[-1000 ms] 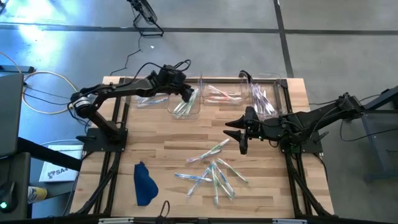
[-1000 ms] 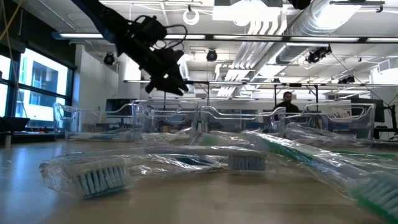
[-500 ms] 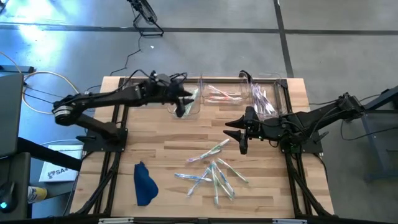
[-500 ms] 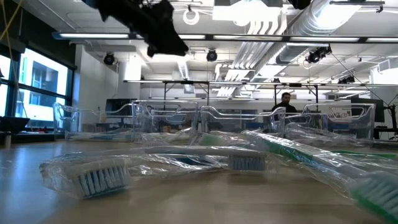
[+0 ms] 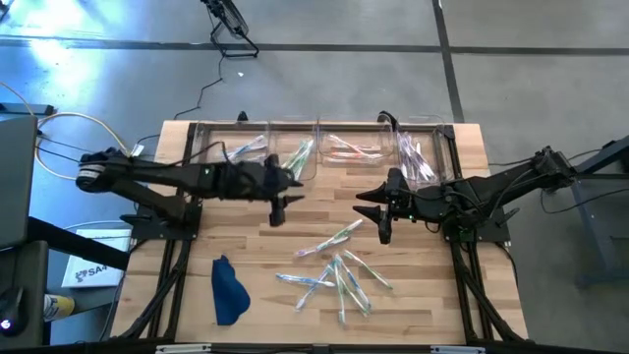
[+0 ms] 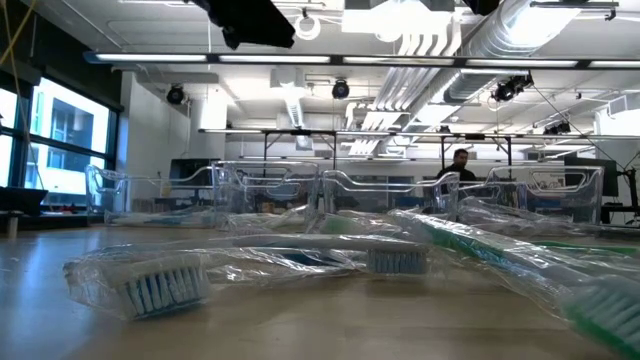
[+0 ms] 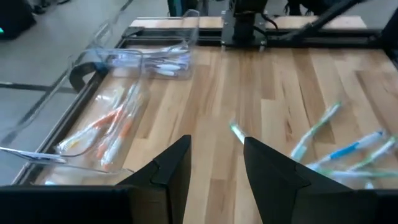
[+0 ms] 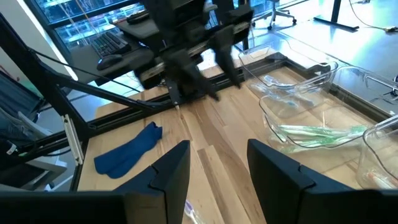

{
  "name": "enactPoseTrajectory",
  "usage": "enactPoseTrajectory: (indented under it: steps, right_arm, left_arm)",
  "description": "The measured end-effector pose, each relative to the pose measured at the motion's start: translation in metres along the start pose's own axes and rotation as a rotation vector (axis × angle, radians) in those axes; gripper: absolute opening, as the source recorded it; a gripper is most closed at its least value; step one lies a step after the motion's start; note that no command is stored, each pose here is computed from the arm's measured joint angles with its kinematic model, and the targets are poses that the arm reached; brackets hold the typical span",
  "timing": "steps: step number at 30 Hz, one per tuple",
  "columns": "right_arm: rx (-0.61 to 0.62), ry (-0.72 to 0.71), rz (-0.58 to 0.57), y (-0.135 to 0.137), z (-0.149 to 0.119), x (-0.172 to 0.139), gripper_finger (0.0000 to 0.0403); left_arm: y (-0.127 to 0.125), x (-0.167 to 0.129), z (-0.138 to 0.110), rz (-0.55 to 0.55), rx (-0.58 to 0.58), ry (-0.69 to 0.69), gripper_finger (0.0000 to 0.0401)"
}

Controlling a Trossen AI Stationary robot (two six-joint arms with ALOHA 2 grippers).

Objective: Pick & Place Toothbrushes
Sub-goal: Put the blue toothbrush into the left transparent bin

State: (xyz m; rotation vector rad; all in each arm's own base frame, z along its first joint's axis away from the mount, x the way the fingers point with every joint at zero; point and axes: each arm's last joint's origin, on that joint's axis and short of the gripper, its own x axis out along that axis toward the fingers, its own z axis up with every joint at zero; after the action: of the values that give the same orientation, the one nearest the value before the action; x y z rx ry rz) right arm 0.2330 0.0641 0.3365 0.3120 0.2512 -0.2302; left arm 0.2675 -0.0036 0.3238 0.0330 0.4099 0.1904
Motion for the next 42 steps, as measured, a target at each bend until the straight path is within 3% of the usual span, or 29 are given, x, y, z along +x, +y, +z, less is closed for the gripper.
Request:
enactPoseTrajectory:
  steps: [9,19,28,33,42]
  right_arm:
    - [-0.003,-0.001,-0.001,0.0,0.0,0.0,0.0152]
    - [-0.002,-0.002,-0.007,-0.002,0.001,0.001,0.0152]
    - [-0.002,-0.002,-0.007,-0.002,0.001,0.001,0.0152]
    - [-0.002,-0.003,-0.007,-0.002,0.001,0.001,0.0152]
    - [-0.001,-0.002,-0.007,-0.002,0.001,0.001,0.0152]
  left_arm:
    - [-0.042,-0.011,-0.002,-0.122,0.065,-0.011,0.0143]
    - [-0.066,-0.021,-0.005,-0.209,0.104,-0.016,0.0143]
    - [-0.082,-0.032,-0.027,-0.314,0.089,0.188,0.0143]
    - [-0.09,-0.036,-0.027,-0.354,0.104,0.175,0.0143]
    - [-0.088,-0.035,-0.027,-0.318,0.11,0.173,0.0143]
